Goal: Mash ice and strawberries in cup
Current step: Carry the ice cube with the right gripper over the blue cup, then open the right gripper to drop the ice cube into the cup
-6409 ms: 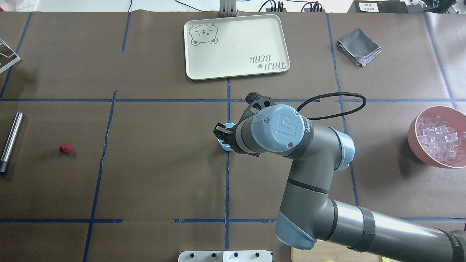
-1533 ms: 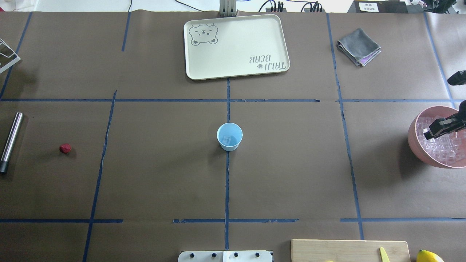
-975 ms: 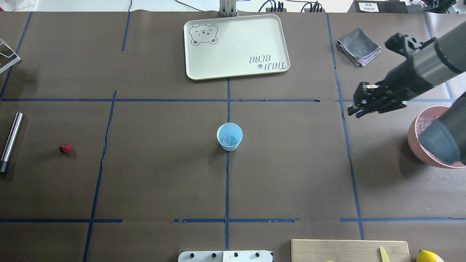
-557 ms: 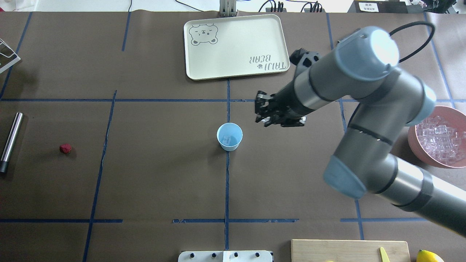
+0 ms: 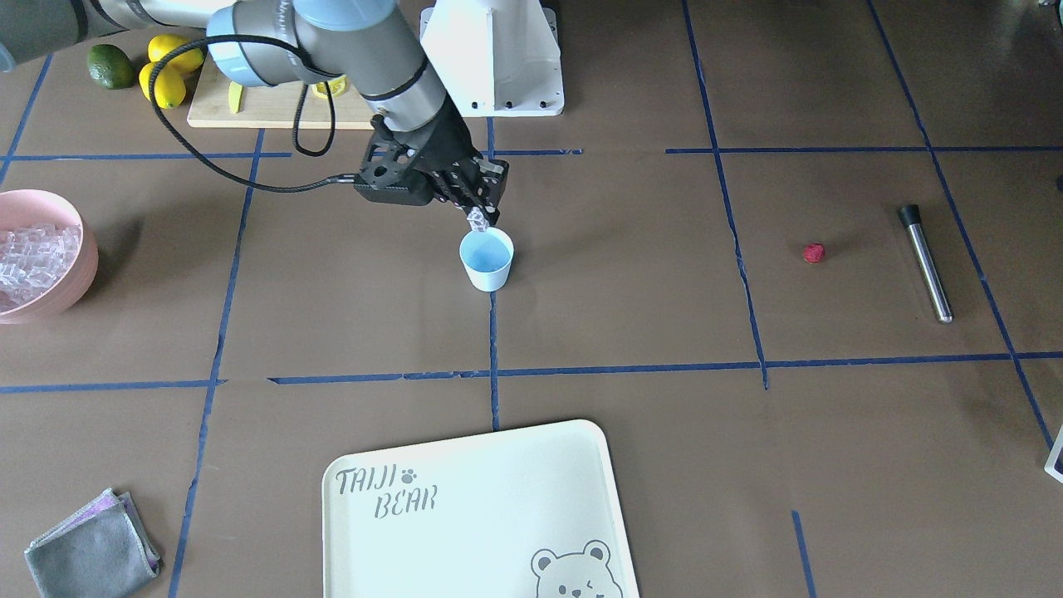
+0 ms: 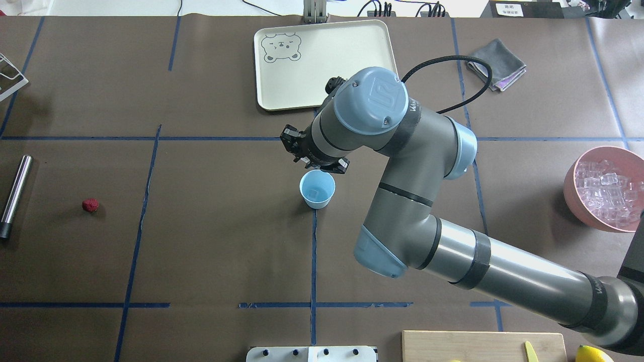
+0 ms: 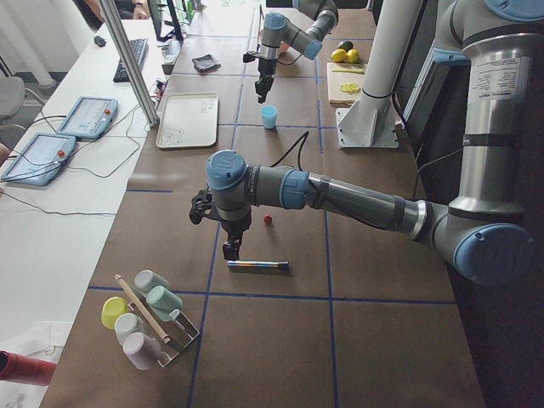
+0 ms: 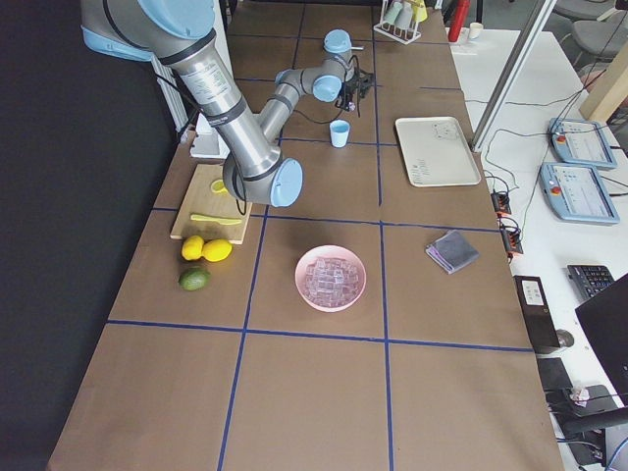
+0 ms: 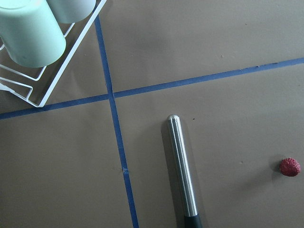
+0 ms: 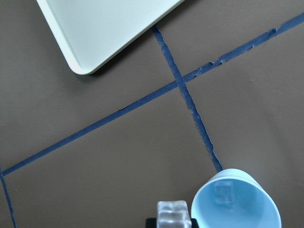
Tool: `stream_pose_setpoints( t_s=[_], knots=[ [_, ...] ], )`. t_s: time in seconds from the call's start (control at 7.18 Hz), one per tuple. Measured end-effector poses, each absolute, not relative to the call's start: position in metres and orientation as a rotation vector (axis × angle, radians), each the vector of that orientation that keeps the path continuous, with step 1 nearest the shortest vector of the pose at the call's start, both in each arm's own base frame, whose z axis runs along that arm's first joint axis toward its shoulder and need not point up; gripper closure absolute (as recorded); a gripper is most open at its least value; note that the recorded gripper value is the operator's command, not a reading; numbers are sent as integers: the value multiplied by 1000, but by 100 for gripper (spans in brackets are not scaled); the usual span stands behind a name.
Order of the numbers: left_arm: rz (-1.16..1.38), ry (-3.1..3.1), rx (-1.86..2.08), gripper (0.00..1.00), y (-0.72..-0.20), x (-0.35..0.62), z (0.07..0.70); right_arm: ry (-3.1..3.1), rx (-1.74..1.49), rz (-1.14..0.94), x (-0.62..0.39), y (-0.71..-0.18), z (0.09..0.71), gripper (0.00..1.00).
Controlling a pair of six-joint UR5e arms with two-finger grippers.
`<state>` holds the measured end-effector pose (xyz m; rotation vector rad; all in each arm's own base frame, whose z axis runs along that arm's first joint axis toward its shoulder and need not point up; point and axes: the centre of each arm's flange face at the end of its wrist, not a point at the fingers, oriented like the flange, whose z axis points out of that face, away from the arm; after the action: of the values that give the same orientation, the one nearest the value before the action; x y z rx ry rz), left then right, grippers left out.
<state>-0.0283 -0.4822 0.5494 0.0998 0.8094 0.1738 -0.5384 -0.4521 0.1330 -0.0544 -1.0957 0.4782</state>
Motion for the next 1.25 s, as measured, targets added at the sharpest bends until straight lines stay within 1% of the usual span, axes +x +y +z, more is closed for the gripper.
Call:
stream_pose_setpoints(
  t_s=[0.14, 0.28, 0.42, 0.7, 0.84, 0.98, 1.11, 1.25],
  knots=[
    [176, 809, 105, 0, -483, -28, 550, -1082, -54, 485, -542, -454, 139, 94],
    [178, 809, 108, 0, -483, -28, 550, -1068, -56, 489, -543, -453, 148, 88],
    [179, 809, 110, 0, -483, -28, 550, -1054, -59, 488, -546, -449, 158, 83],
    [180, 809, 112, 0, -483, -28, 549, -1037, -57, 483, -554, -440, 169, 79],
    [180, 809, 113, 0, -483, -28, 549, -1036, -56, 479, -556, -436, 169, 52],
    [181, 809, 114, 0, -484, -28, 549, -1037, -57, 476, -557, -433, 169, 29],
    [181, 809, 114, 0, -484, -28, 549, -1037, -58, 473, -559, -431, 169, 3],
    [182, 809, 114, 0, -484, -28, 548, -1037, -61, 472, -560, -429, 169, 0]
  ],
)
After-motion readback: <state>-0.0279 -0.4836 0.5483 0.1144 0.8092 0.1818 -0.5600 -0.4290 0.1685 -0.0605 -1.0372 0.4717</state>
